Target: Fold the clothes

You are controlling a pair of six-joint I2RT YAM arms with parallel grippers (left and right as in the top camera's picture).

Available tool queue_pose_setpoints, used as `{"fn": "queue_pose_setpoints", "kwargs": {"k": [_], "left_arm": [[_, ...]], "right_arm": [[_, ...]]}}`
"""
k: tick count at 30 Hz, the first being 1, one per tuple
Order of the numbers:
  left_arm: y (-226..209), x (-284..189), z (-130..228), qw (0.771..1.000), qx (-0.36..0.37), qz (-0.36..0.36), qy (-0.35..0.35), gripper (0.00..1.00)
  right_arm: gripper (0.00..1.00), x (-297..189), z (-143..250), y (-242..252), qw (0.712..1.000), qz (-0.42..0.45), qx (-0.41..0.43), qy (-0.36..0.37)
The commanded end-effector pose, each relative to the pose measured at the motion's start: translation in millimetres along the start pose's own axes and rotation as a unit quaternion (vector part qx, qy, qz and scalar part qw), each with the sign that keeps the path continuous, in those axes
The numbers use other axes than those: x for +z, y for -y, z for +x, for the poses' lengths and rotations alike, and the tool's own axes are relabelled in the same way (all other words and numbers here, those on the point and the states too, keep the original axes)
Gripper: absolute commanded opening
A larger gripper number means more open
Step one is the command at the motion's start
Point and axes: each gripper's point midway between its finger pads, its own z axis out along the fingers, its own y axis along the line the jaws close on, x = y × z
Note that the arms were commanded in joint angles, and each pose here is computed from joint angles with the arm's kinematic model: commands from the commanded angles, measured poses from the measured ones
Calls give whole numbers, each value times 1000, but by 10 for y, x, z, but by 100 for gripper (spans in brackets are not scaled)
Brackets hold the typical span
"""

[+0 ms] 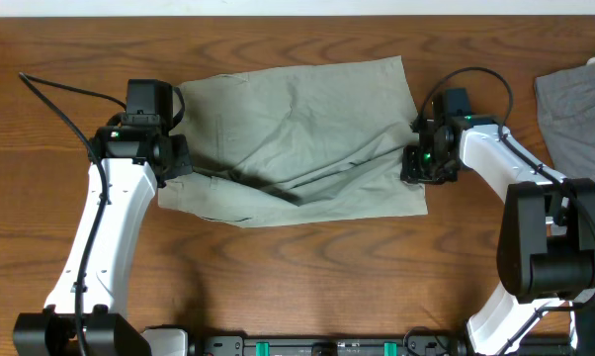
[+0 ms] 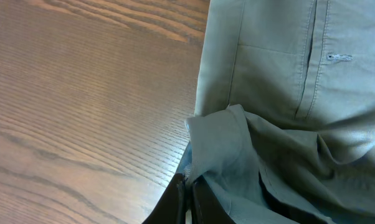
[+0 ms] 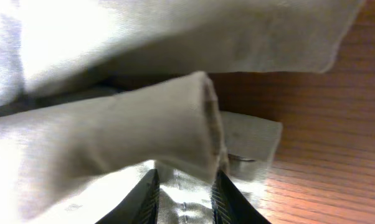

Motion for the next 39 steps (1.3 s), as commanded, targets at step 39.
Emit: {"fn": "queue_pose_setpoints", "kwargs": {"k": [39], "left_arm": [[-39,-19,-44,1000,-2,-7,6,6]], "right_arm": [[23,-66,87,36,1000,5,-3,16]]}}
